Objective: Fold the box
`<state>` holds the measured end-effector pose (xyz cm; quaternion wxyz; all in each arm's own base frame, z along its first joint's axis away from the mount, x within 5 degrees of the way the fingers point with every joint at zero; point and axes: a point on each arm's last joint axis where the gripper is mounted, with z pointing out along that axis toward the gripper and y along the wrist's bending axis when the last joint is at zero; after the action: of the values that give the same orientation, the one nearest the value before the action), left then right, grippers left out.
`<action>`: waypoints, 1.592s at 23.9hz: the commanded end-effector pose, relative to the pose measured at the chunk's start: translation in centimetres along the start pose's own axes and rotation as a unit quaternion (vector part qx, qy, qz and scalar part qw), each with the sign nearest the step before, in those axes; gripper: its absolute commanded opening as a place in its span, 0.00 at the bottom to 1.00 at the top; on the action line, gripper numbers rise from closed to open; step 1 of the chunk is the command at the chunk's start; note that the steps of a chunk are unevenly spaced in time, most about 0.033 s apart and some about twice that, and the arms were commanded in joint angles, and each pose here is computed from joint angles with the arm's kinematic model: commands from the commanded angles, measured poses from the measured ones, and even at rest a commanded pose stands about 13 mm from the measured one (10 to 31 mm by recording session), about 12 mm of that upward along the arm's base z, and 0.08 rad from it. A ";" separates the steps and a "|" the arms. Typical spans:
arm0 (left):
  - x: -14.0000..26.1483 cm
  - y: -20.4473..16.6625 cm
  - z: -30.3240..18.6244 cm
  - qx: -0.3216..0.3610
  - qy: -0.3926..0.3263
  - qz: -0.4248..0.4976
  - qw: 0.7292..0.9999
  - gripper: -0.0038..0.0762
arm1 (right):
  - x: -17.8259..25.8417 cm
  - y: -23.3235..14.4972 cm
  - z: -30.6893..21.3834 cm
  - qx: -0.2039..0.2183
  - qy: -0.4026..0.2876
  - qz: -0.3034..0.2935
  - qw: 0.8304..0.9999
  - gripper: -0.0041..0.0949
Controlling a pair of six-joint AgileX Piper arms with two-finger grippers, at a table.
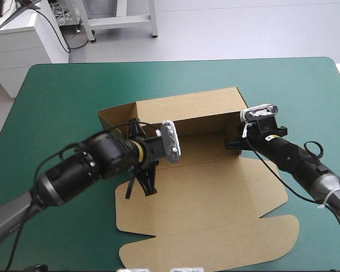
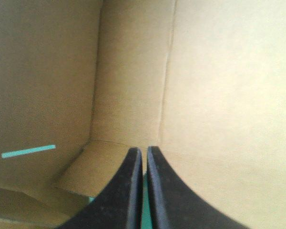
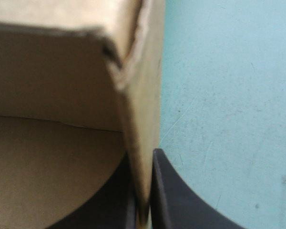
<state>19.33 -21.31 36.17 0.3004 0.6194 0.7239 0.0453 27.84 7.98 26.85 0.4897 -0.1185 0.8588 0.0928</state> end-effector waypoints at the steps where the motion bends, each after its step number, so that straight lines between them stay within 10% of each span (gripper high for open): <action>1: 0.3 3.3 -4.2 0.047 -0.068 -0.087 0.993 0.07 | -2.1 -0.3 -1.0 0.013 -0.047 0.008 0.999 0.02; 7: 4.1 9.4 -6.0 -0.006 -0.118 -0.287 0.950 0.05 | -1.7 0.0 -1.0 -0.003 -0.027 0.007 1.000 0.02; 12: 10.8 14.2 -7.3 -0.039 -0.173 -0.472 0.863 0.05 | -1.7 0.0 -1.0 -0.006 -0.025 0.009 1.000 0.02; 20: 26.5 14.3 -6.1 -0.062 -0.237 -0.759 0.603 0.05 | -1.5 0.4 -1.0 -0.029 -0.001 0.040 0.999 0.02; 26: 28.8 12.6 -3.0 -0.086 -0.214 -0.809 0.541 0.05 | -4.4 -1.0 -2.9 -0.052 0.087 0.104 0.989 0.03; 38: 29.5 11.8 -2.0 -0.090 -0.205 -0.829 0.512 0.05 | -6.9 -0.2 -3.9 -0.090 0.313 0.110 0.939 0.04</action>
<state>27.15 9.39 29.87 0.3617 -0.2932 0.8416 -0.2738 28.21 7.27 34.21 0.1968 -0.0926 0.9616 0.1673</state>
